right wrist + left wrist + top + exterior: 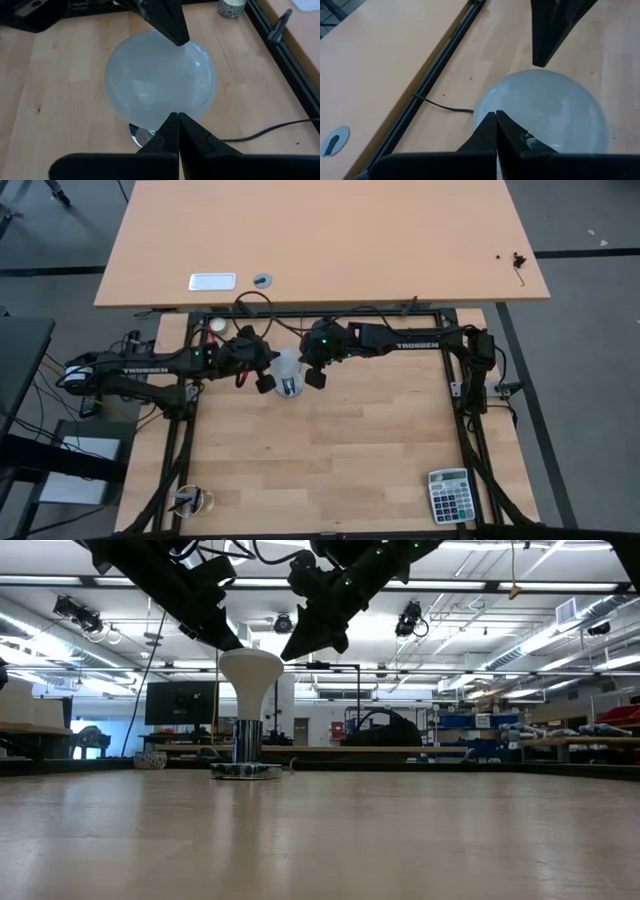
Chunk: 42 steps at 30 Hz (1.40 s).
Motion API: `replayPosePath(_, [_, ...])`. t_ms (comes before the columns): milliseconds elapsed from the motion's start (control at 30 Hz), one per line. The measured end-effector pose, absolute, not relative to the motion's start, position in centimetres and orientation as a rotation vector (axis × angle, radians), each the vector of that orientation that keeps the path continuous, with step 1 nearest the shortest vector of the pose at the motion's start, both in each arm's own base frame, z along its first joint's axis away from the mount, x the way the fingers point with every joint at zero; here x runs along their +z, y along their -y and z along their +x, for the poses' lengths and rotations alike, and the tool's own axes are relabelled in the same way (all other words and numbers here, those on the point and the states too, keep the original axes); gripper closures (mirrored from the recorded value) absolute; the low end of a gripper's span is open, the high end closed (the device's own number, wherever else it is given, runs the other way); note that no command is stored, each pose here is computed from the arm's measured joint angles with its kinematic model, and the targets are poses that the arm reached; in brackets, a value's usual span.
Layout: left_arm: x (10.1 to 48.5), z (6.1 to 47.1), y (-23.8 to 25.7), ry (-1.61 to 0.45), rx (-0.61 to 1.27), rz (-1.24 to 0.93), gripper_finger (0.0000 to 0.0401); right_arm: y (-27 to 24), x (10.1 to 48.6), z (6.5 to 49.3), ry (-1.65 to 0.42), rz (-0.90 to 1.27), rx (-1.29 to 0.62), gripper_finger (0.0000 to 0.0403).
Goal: Screw lightbulb
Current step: Insert the white light bulb into the silver lamp
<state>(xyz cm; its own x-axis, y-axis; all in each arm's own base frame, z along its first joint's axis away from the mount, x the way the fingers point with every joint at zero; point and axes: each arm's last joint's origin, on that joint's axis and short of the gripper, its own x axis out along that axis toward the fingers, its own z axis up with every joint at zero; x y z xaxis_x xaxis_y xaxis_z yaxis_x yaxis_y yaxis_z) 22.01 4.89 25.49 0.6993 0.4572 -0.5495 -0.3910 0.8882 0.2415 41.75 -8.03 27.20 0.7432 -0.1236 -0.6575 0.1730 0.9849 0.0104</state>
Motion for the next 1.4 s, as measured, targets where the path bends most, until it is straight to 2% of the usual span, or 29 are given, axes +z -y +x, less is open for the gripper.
replayPosePath(333, [27.6,22.2,-4.6,-0.615,0.425,0.115,0.0401,8.0,27.2,41.8,-0.712,0.072,-0.163,0.0394])
replayPosePath(1100, [25.8,22.2,-4.2,-0.674,0.445,0.109,0.0401,9.2,27.6,41.8,-0.673,0.06,-0.243,0.0394])
replayPosePath(1400, [25.7,22.1,-4.2,-0.688,0.448,0.104,0.0401,9.6,25.6,42.7,-0.705,0.068,-0.248,0.0394])
